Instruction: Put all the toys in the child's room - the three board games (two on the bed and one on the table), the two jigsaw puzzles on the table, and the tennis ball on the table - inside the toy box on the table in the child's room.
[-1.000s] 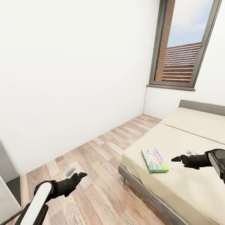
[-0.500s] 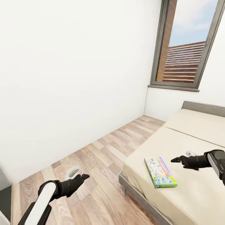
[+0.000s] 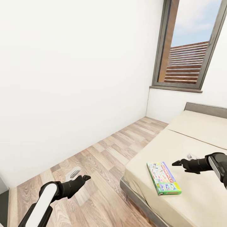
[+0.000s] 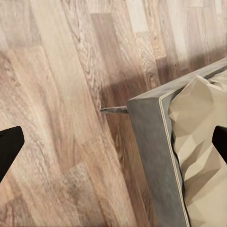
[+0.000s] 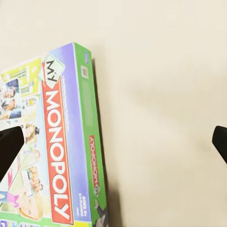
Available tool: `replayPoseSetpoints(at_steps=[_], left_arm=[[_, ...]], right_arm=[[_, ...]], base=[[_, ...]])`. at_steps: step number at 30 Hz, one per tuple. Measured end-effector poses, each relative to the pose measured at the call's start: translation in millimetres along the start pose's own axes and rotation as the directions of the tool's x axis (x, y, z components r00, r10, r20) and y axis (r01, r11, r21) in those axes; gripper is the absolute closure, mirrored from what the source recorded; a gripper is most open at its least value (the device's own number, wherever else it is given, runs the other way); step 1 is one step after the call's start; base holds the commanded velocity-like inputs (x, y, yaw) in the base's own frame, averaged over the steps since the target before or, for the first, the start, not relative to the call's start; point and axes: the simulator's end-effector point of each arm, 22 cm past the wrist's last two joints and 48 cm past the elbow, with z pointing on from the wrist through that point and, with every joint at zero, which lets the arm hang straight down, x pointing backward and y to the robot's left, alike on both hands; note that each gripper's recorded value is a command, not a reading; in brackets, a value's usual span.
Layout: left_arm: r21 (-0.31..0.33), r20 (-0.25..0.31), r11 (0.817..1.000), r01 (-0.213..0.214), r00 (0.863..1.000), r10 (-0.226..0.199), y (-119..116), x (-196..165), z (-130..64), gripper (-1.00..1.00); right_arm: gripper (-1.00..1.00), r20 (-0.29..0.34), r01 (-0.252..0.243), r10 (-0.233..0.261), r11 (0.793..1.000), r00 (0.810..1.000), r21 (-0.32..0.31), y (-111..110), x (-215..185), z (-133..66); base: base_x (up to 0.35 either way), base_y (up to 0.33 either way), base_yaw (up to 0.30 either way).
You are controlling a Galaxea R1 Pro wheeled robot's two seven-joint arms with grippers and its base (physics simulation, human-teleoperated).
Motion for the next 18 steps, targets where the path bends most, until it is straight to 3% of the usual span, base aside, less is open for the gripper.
replayPoseSetpoints(at_steps=[8,18], left_arm=[[0.000,0.000,1.000,-0.001,1.000,0.001,-0.5,-0.1,0.1,-1.00],[0.001,0.001,1.000,-0.002,1.000,0.002,-1.2,-0.7,0.1,-1.00]], right_arm=[[-1.00,-0.027,-0.018,0.018,1.000,0.999,-0.005,-0.9,10.4,8.1],[-1.00,-0.070,-0.033,0.030,0.999,0.997,-0.033,15.3,26.8,29.3]], base=[[0.013,0.000,0.000],[0.004,0.000,0.000]])
